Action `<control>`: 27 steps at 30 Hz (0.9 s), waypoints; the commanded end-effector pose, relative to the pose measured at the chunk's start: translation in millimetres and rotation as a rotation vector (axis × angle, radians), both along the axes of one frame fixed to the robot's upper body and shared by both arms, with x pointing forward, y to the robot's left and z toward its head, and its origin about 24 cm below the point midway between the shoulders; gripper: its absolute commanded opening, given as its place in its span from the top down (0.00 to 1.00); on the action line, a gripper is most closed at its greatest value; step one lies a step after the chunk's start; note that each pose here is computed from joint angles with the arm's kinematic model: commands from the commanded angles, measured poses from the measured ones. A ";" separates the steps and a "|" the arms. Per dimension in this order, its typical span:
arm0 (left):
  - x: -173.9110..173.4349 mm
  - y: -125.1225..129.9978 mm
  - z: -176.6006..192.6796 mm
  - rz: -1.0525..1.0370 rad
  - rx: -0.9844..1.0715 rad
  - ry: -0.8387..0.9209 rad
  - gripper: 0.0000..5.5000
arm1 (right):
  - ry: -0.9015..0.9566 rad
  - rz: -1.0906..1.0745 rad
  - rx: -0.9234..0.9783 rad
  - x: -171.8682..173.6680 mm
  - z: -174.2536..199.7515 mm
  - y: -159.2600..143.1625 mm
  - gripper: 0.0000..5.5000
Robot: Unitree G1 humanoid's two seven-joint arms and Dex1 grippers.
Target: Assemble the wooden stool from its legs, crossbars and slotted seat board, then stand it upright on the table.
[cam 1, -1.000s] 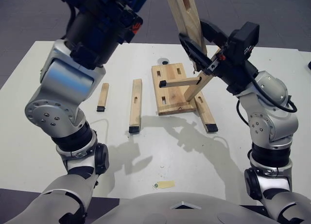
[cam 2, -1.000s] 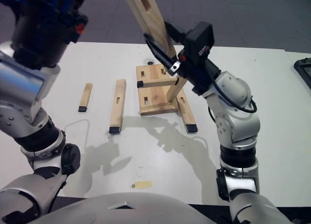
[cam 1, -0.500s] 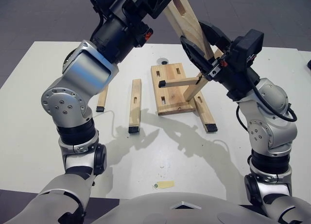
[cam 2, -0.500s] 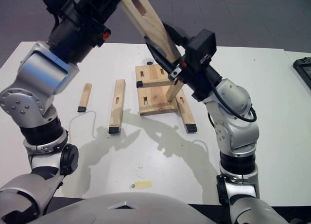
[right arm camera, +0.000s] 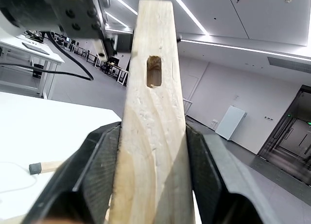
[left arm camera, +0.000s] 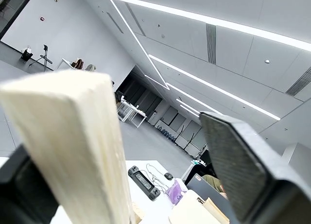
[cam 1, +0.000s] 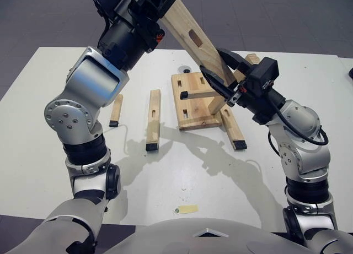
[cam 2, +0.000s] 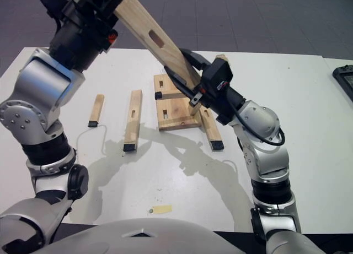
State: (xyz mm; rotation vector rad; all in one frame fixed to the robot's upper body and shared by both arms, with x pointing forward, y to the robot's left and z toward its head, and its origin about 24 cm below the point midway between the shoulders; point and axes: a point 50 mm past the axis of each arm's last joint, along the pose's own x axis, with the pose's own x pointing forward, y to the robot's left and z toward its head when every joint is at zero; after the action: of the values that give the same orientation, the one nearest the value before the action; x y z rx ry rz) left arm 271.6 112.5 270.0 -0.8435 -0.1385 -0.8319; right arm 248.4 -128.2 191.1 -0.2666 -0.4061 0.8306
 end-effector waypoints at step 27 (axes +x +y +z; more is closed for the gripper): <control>0.9 -0.5 -12.7 0.035 0.074 -0.042 0.79 | -0.008 -0.037 -0.033 12.8 -2.5 1.5 0.52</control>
State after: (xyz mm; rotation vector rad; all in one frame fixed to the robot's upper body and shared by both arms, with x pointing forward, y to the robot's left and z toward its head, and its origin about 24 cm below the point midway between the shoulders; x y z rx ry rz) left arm 274.2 115.3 260.2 -0.7818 -0.1607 -0.8054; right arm 257.6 -126.1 185.8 -0.2958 -0.3938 0.8124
